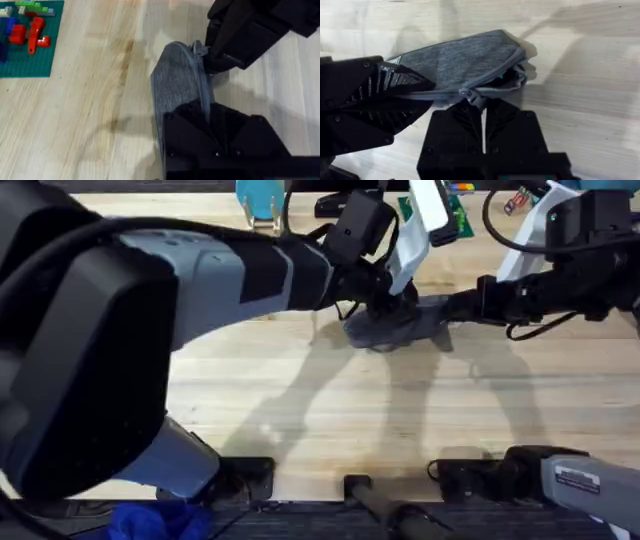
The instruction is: Unzip the bag, pick up the pens from the table one at a time and place them inside, then zip the bag closed.
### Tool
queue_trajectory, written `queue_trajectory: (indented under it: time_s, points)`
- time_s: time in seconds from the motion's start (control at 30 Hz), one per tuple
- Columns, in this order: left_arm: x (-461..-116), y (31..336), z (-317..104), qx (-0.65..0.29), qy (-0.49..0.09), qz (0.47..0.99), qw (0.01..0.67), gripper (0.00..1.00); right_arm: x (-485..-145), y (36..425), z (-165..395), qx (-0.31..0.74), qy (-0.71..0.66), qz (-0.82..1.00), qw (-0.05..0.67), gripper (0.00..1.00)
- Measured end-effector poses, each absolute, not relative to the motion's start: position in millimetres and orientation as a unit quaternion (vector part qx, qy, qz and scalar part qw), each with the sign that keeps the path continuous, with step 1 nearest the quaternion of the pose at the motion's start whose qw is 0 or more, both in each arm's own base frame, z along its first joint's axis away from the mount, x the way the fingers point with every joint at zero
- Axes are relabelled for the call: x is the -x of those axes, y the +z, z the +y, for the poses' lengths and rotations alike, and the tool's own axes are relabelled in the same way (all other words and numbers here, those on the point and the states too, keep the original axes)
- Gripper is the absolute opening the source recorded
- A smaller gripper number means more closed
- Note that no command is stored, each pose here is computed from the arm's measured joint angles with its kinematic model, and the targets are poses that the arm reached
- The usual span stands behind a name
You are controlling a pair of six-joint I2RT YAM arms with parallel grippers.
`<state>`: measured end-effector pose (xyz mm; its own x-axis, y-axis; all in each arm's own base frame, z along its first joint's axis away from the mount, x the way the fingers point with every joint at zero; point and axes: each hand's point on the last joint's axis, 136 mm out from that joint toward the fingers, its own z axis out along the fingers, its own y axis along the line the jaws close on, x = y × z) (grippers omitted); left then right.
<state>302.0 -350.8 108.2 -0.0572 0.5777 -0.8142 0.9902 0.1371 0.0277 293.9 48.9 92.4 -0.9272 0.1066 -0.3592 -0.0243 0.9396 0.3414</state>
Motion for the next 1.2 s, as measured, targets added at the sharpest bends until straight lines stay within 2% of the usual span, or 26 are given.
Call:
queue_trajectory:
  time_s: [0.47, 1.2]
  points:
    - [-301.5, 108.5, -351.1, -0.589, -0.293, 0.665, 0.353, 0.042, -294.5, 121.4, 31.5, -0.043, 0.124, 0.960, 0.248, 0.034]
    - [-299.1, 109.8, -353.1, -0.591, -0.299, 0.661, 0.353, 0.042, -289.4, 116.0, -2.5, -0.126, 0.094, 0.959, 0.236, 0.035]
